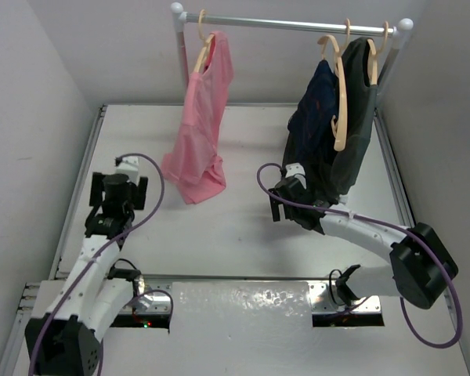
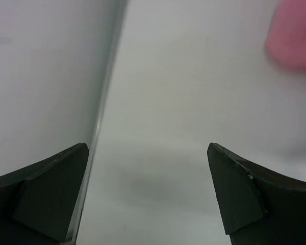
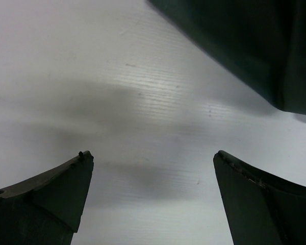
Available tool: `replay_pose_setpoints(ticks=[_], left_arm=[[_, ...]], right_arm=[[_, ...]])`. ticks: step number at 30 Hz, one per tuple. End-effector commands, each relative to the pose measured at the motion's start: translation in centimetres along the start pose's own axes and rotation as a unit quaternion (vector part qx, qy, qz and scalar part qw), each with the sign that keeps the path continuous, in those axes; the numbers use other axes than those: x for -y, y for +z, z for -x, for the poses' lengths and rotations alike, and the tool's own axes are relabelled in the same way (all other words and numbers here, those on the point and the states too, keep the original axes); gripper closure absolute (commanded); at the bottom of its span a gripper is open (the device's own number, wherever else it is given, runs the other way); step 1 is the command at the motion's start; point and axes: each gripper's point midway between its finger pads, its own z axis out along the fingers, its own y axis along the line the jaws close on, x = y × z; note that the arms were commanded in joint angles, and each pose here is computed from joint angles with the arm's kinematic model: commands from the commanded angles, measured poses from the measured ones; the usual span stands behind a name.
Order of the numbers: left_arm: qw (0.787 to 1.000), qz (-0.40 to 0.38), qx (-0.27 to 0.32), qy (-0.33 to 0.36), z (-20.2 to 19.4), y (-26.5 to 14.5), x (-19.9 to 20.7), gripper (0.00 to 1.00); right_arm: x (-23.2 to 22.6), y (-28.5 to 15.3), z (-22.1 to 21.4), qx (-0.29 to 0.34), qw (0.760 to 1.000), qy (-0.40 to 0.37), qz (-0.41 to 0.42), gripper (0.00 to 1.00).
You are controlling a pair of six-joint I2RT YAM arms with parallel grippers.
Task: Place the t-shirt on the hanger
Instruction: Reset both arms
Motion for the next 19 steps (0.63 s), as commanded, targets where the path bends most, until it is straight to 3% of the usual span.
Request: replay_pose_setpoints(ticks=[1,6,19], left_arm=[[0.997,0.029,-0.052,0.054,-4.2,1.3,-0.4,0.01],[0.994,0.02,-0.07,0.085,-6.9,2.2,-0.2,0.01],[0.994,-0.012,-0.072,0.078,-7.4,2.5,0.6,0.02]], right_arm=[[1.6,0.1,2.1,0.042,0.996,0.045,-0.058,0.02],[2.2,0.6,0.8,0.034,0.996,0.039,-0.071,0.02],[1.6,-0.1,2.1,0.093,0.994,0.041,-0.031,0.02]])
